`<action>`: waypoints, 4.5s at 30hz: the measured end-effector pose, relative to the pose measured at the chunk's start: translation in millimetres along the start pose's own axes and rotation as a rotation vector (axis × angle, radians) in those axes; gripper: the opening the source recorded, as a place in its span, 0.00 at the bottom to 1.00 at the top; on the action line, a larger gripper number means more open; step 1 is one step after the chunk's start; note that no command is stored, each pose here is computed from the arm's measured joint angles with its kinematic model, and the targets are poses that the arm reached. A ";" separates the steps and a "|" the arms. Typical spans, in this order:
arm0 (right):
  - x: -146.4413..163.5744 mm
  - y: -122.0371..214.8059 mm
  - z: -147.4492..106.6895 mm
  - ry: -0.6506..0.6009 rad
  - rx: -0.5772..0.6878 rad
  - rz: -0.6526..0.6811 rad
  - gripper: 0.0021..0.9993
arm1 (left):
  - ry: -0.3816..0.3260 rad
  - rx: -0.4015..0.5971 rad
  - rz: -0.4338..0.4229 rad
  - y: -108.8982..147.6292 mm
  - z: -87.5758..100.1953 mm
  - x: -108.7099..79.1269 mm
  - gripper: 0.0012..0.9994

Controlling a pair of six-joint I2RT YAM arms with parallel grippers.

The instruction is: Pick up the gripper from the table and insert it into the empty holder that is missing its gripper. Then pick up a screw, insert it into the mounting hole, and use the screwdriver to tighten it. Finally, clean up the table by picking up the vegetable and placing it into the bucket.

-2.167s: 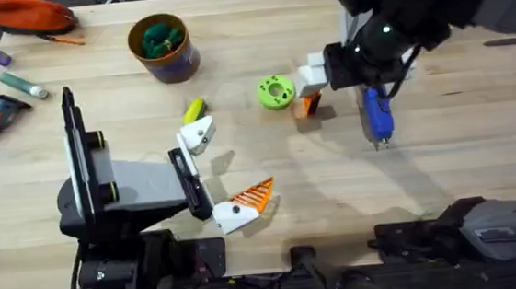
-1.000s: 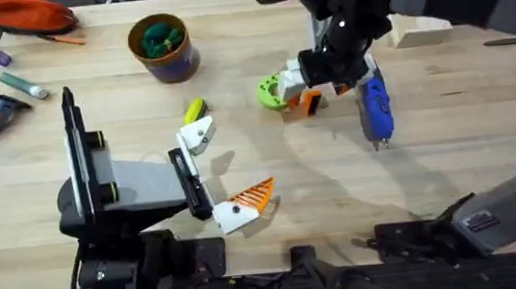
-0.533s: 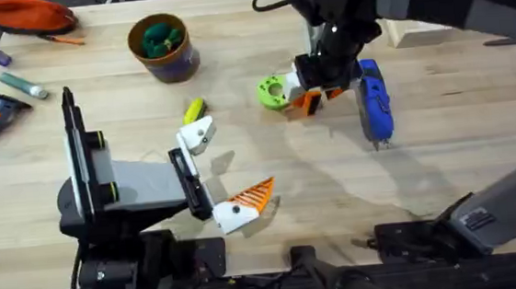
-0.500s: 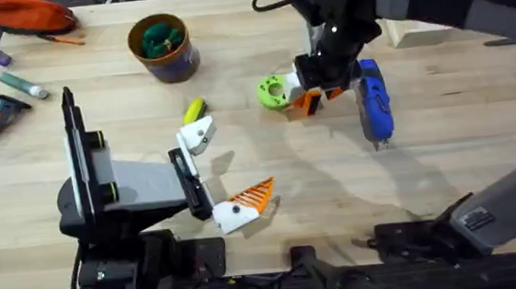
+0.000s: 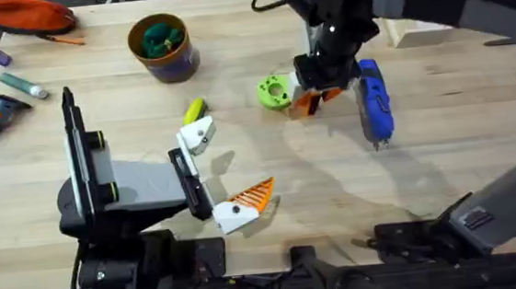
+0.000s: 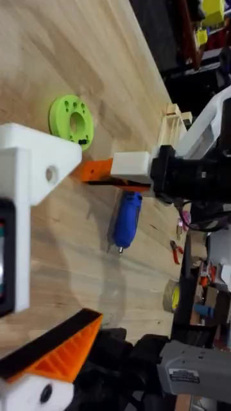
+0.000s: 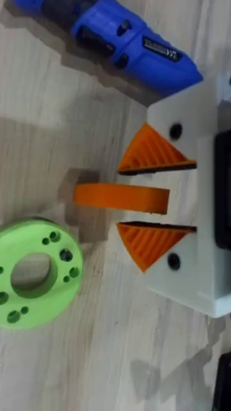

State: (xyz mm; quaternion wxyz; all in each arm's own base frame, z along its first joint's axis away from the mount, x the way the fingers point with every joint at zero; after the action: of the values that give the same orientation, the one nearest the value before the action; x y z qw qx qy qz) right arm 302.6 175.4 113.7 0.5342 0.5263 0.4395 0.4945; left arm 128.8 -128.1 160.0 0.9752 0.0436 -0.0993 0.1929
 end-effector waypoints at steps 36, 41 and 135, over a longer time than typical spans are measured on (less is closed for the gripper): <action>-1.3 4.2 -2.7 0.002 0.014 -0.011 0.02 | 0.000 0.000 0.000 0.0 0.0 0.0 0.99; -1.3 4.3 -2.7 0.002 0.014 -0.011 0.01 | 0.000 0.000 0.000 0.0 0.0 0.0 0.99; 32.6 61.6 -82.0 0.218 0.396 1.477 0.01 | 0.000 0.000 0.000 0.0 0.0 -0.1 0.99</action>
State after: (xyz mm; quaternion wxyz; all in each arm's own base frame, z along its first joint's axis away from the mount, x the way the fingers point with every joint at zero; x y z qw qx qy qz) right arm 221.4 215.5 171.8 -0.0848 0.7171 0.1050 0.6838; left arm 128.7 -128.1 160.1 0.9752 0.0436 -0.0993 0.1928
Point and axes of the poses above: each hand's point on the last joint's axis, 136 mm out from that joint toward the fingers, its own y axis back along the fingers, its own x axis along the line the jaws close on, z = x × y, the point moved 3 cm from there along y, back along the fingers, and after that the axes turned 15 degrees about -y, right-handed, at the moved point
